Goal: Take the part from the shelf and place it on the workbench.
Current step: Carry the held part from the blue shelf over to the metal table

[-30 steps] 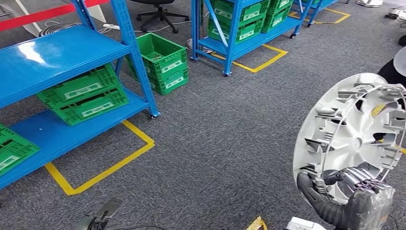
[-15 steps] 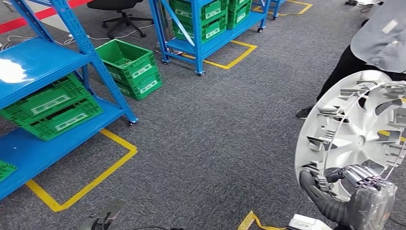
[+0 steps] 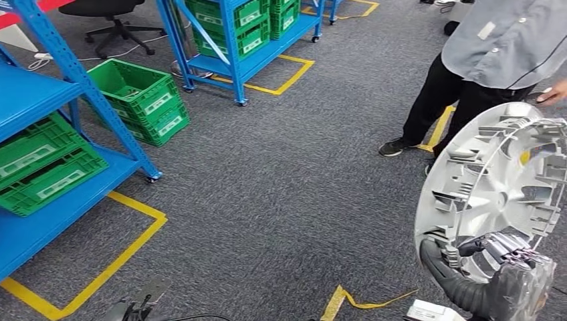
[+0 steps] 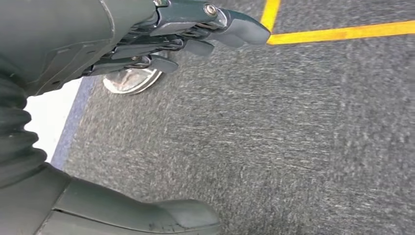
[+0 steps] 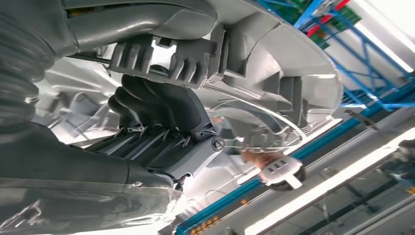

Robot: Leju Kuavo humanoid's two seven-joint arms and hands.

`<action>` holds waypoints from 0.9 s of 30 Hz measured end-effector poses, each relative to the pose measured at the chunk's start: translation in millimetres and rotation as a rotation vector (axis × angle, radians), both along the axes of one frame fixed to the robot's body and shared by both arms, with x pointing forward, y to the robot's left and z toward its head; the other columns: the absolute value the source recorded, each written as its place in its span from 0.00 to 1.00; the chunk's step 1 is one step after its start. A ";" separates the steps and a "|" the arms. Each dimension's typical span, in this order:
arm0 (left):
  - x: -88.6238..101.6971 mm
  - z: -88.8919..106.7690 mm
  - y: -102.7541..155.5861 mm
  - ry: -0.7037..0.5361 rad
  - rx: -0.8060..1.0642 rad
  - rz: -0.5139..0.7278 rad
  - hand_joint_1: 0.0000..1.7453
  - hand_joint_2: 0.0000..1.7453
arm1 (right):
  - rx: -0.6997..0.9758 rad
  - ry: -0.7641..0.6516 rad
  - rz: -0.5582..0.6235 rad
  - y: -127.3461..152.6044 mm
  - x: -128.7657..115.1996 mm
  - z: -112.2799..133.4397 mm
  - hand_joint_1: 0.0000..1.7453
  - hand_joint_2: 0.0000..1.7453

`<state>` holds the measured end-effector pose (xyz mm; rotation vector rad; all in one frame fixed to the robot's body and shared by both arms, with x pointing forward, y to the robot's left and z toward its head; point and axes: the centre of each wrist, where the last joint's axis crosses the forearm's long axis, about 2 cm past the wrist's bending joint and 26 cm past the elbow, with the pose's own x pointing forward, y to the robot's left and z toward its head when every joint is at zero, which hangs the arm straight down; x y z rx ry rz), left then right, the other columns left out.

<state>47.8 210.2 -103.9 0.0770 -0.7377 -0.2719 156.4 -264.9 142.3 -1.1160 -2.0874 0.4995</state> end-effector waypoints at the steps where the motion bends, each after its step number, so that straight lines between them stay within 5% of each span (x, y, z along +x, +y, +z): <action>1: 0.1 0.0 -0.2 0.000 0.000 0.000 0.00 1.00 | 0.000 0.001 0.000 0.0 -0.2 -0.1 1.00 1.00; 27: -1.4 0.0 -0.7 0.006 -0.001 0.013 0.00 1.00 | 0.042 0.023 0.004 -3.0 -7.0 -4.8 1.00 1.00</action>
